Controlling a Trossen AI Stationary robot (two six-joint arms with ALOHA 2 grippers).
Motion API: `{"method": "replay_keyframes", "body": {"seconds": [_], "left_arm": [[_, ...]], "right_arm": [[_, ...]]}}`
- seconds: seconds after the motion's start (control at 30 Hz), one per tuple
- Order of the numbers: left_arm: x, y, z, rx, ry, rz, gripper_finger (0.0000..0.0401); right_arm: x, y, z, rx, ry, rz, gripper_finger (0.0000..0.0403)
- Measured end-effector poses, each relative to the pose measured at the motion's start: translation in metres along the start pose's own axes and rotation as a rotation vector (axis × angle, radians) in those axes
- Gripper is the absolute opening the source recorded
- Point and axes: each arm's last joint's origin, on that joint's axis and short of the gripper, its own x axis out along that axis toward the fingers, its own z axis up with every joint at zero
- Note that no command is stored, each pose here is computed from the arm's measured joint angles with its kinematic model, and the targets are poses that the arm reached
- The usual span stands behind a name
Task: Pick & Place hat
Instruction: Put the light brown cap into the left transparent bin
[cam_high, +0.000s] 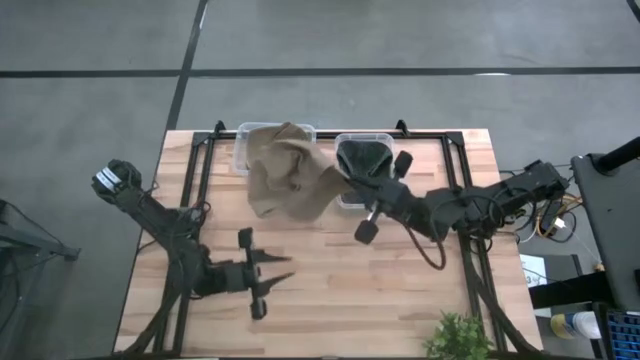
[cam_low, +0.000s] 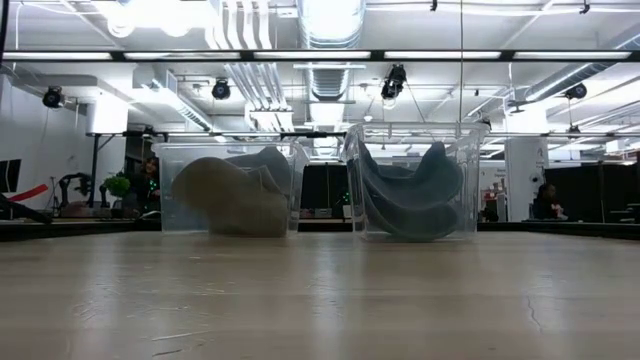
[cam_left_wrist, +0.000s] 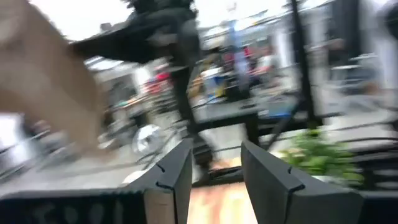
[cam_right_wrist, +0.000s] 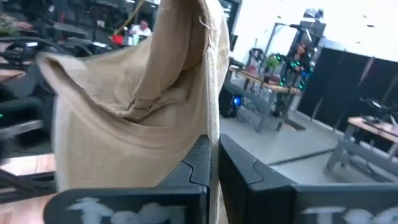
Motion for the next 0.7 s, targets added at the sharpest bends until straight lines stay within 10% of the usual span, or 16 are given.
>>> {"method": "replay_keyframes", "body": {"seconds": [0.2,0.7], "left_arm": [[0.009,0.018,-0.004,-0.093,0.087,0.308,0.0131],[0.021,0.033,-0.009,-0.058,0.132,0.457,0.0099]], "right_arm": [[0.010,0.015,-0.007,-0.044,-0.029,-0.001,0.0011],[0.022,0.033,-0.015,-0.090,-0.067,-0.017,0.0013]]}}
